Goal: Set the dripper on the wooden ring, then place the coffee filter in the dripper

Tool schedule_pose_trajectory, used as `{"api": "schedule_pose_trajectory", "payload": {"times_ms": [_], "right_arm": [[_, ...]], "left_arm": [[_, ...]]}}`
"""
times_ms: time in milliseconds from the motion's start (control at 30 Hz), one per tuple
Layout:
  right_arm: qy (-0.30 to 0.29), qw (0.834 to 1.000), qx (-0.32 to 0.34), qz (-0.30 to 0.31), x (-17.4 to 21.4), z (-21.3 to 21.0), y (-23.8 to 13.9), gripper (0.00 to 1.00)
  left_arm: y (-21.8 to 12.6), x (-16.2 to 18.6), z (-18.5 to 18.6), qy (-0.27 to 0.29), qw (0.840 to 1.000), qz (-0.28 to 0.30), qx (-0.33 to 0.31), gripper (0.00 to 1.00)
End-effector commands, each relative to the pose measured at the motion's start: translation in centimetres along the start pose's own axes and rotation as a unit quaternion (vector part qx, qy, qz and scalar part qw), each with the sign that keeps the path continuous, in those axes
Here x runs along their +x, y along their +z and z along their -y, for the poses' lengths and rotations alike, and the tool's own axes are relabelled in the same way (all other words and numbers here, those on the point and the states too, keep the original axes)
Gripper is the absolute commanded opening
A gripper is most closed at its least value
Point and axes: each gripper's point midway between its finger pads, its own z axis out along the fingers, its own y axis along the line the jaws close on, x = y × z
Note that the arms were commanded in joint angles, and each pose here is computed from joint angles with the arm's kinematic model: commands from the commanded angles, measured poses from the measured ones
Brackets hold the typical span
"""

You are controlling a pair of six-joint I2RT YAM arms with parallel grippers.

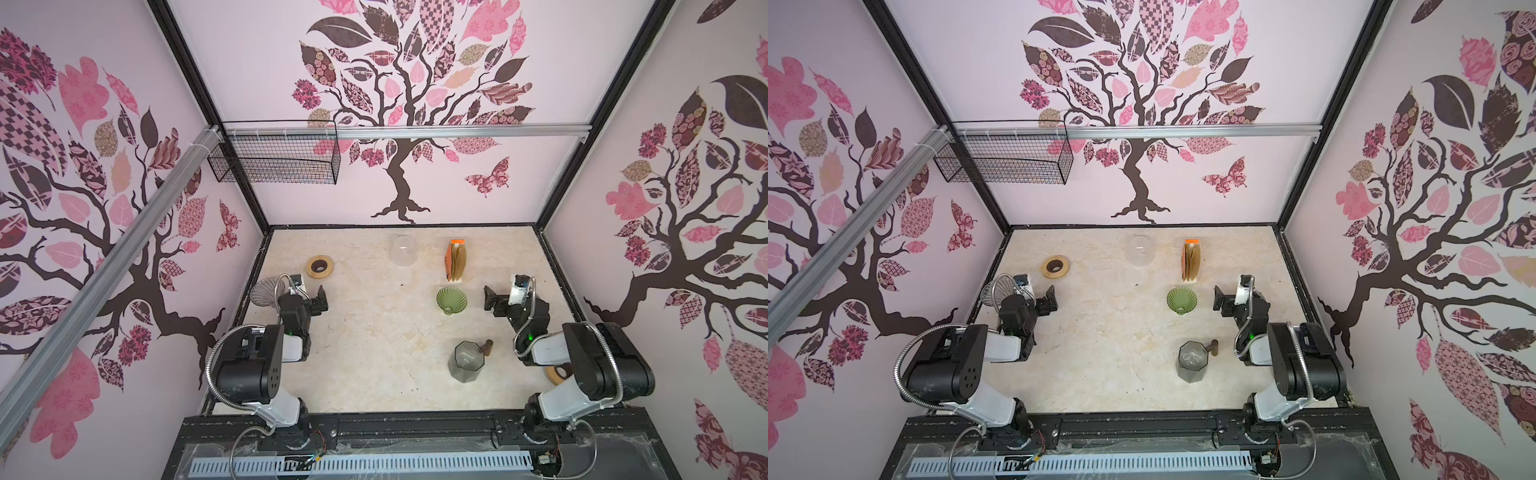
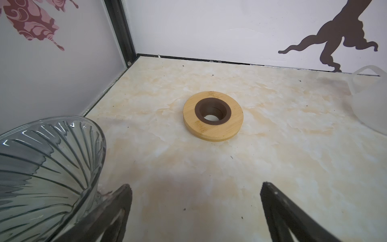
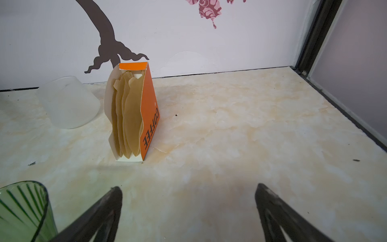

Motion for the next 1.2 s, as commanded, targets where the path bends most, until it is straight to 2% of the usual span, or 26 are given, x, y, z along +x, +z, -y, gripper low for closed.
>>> {"api": "schedule_pose_trajectory", "payload": {"times_ms": [0,233,1167], "right_arm": [[-0.011,1.000,-0.006,0.009,-0.65,-0.33,0.29,1.00],[-0.011,1.000,-0.006,0.009,-0.68,-0.36,0.29,1.00],[-0.011,1.000,-0.006,0.009,-0.65,-0.33,0.30,1.00]], "left_arm": [[0.30,-1.44,0.32,0.006,1.000,0.020,0.001,0.98],[-0.02,-1.47,0.46,0.021,0.999,0.027,-0.024,0.98],[0.38,-1.44,0.25,0.002,1.000,0.018,0.002,0.98]]}}
